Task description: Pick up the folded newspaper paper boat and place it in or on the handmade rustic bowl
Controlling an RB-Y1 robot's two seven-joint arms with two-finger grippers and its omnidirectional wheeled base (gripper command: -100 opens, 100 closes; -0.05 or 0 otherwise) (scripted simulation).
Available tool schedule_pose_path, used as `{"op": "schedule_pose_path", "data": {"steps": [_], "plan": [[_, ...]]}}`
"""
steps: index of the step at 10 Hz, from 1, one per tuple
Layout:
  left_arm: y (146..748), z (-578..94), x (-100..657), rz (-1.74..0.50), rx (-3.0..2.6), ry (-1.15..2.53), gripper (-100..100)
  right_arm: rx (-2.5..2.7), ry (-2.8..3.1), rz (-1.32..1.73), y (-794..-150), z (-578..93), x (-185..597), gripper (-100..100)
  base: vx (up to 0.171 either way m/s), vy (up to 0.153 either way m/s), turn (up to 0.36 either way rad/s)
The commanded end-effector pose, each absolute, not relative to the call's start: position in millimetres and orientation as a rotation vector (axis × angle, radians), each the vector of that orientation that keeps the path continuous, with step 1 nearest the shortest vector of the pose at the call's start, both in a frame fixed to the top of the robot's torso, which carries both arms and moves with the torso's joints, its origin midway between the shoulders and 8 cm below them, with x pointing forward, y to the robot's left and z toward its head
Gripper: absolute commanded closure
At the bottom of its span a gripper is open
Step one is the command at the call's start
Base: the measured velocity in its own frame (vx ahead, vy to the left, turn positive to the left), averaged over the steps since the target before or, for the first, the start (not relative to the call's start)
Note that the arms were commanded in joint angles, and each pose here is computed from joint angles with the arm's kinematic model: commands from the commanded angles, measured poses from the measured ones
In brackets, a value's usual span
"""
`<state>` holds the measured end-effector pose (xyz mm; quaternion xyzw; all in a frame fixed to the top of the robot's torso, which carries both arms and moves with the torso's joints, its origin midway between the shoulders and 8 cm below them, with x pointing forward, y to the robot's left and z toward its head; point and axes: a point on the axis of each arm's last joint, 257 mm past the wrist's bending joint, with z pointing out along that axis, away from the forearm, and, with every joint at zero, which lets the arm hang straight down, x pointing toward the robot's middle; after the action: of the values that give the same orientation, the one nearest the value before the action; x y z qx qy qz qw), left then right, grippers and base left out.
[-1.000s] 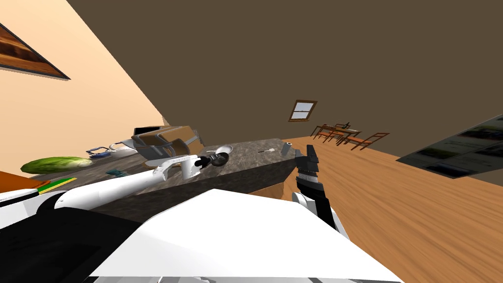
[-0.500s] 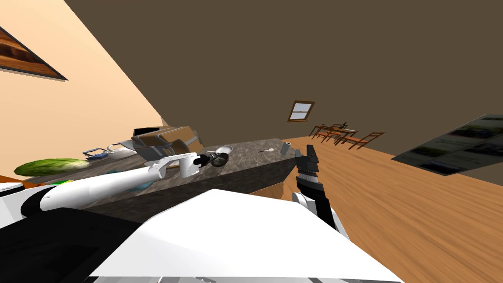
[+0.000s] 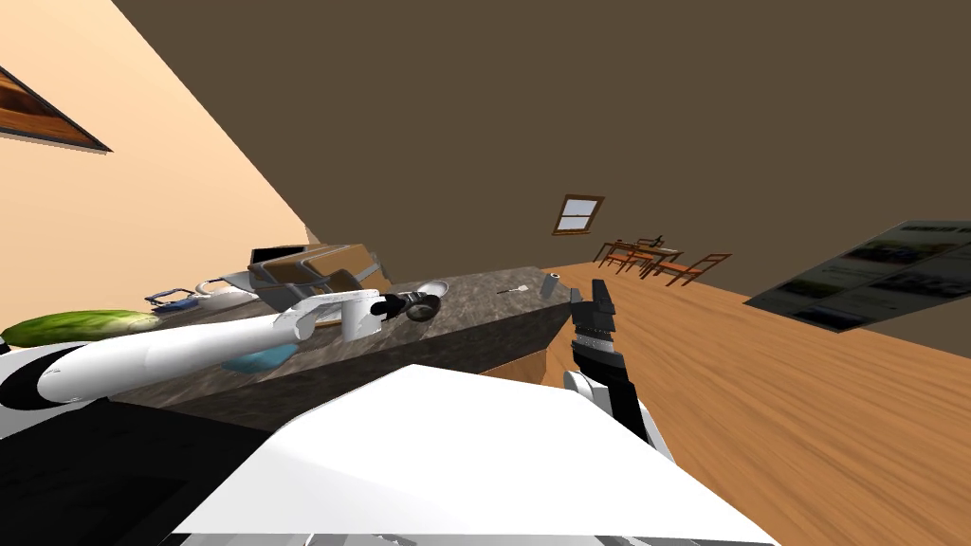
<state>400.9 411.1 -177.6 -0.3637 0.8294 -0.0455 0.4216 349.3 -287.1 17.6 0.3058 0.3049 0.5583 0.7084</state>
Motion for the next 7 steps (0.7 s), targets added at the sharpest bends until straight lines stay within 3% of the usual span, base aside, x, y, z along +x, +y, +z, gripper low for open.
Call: {"op": "schedule_pose_path", "data": {"steps": [1, 2, 7], "plan": [[411.1, -177.6, 400.9, -0.114, -0.911, 2.077, -100, 0.679, 0.677, 1.24, -287.1, 17.6, 349.3, 0, -0.008, 0.011, -0.019], [411.2, -177.2, 400.7, -0.113, -0.913, 2.077, 0, 0.679, 0.677, 1.239, -287.1, 17.6, 349.3, 0, 0.0, 0.0, 0.0], [411.2, -177.2, 400.7, -0.113, -0.913, 2.077, 0, 0.679, 0.677, 1.239, -287.1, 17.6, 349.3, 0, 0.0, 0.0, 0.0]]}}
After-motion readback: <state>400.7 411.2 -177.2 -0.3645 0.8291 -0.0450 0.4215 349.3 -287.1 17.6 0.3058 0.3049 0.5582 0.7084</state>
